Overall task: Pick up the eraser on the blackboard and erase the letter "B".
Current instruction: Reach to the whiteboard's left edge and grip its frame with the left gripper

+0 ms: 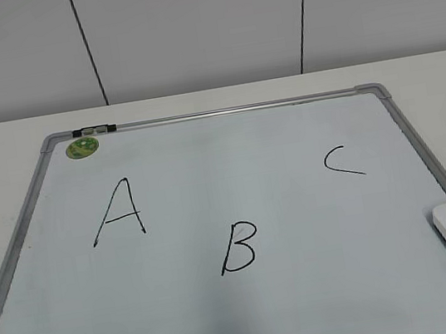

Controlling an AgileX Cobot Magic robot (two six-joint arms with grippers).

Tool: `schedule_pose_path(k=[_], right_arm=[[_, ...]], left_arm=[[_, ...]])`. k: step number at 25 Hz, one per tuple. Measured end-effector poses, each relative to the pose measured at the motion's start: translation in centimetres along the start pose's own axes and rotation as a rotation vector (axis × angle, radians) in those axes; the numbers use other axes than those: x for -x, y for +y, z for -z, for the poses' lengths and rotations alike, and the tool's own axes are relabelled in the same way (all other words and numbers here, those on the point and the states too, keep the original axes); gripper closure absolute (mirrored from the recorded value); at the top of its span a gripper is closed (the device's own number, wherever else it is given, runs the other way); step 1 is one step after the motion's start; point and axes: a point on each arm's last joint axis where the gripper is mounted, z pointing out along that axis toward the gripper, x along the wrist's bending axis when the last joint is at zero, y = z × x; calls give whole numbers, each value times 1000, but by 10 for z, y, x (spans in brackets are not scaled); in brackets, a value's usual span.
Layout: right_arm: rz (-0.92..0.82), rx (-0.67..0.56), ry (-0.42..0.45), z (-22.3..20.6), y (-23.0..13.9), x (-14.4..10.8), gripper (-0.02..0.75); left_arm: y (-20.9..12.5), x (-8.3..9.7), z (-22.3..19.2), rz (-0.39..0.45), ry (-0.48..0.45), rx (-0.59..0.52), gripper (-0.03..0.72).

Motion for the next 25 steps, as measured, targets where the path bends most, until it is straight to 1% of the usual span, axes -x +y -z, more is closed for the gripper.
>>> schedule_pose_path(k=[13, 15, 17, 22, 25], right_arm=[[0, 0, 0, 0, 0, 0, 218], [0, 0, 0, 0, 0, 0, 218], [0, 0, 0, 0, 0, 0, 218], [0, 0, 0, 0, 0, 0, 218], [0, 0, 0, 0, 0, 0, 218]], left_arm=[[0, 0, 0, 0, 0, 0, 125], [1, 0, -2, 2, -2, -14, 125], [5, -1, -7, 3, -4, -51, 125], [23, -3, -33, 12, -13, -221, 125], [33, -4, -48, 16, -18, -304, 125]])
